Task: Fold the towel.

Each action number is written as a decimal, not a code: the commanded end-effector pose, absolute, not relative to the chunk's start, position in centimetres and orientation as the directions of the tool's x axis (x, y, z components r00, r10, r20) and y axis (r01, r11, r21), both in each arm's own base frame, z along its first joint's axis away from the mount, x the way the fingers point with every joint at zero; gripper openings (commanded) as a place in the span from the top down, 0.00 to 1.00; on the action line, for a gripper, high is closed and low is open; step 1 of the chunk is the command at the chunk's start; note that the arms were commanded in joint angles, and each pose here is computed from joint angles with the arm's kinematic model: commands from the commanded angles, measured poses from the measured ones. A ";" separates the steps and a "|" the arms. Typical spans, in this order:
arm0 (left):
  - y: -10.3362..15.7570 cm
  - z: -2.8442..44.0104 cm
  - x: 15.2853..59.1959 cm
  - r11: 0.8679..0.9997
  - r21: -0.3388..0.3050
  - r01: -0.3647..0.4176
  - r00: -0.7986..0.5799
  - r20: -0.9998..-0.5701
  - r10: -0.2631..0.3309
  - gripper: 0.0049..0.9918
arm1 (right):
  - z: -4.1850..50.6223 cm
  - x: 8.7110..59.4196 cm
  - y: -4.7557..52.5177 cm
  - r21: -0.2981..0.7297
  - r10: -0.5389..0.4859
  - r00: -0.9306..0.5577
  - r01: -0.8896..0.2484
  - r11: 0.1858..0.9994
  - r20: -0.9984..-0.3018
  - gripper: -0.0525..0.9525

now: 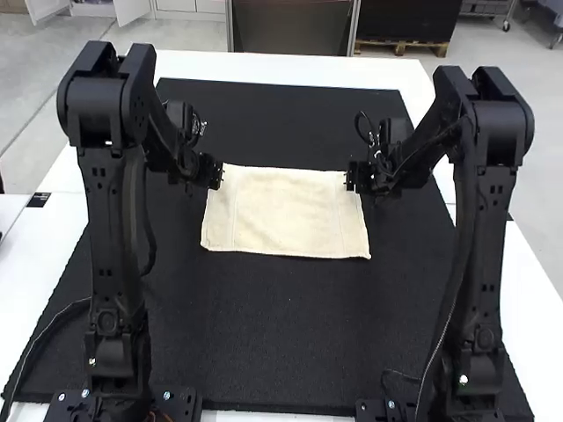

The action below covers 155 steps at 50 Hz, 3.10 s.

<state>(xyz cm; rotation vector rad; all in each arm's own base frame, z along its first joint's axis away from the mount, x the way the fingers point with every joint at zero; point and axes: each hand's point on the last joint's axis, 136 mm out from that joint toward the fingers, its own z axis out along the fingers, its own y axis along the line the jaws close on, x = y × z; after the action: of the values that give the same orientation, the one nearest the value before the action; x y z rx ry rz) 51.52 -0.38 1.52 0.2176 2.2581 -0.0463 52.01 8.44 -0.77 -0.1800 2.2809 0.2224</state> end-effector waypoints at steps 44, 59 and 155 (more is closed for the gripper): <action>-2.8 -2.2 52.1 0.969 -0.123 0.212 -0.682 -0.729 0.057 0.43 | -2.5 53.0 10.9 0.146 -0.083 -0.669 -0.278 0.949 -0.739 0.92; -3.0 -2.6 52.1 0.968 -0.140 0.208 -0.683 -0.729 0.042 0.98 | -3.8 52.2 10.9 0.140 -0.092 -0.694 -0.270 0.953 -0.714 0.96; -1.8 7.7 45.4 0.949 -0.148 0.279 -0.625 -0.778 0.062 0.99 | 8.6 45.5 9.5 0.255 -0.012 -0.650 -0.314 0.915 -0.760 0.97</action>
<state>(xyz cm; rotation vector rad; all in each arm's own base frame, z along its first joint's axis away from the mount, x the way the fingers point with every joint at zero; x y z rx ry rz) 45.84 -1.84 6.43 0.2182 2.2620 -0.3196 45.98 9.64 6.66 -0.2336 2.2748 0.4414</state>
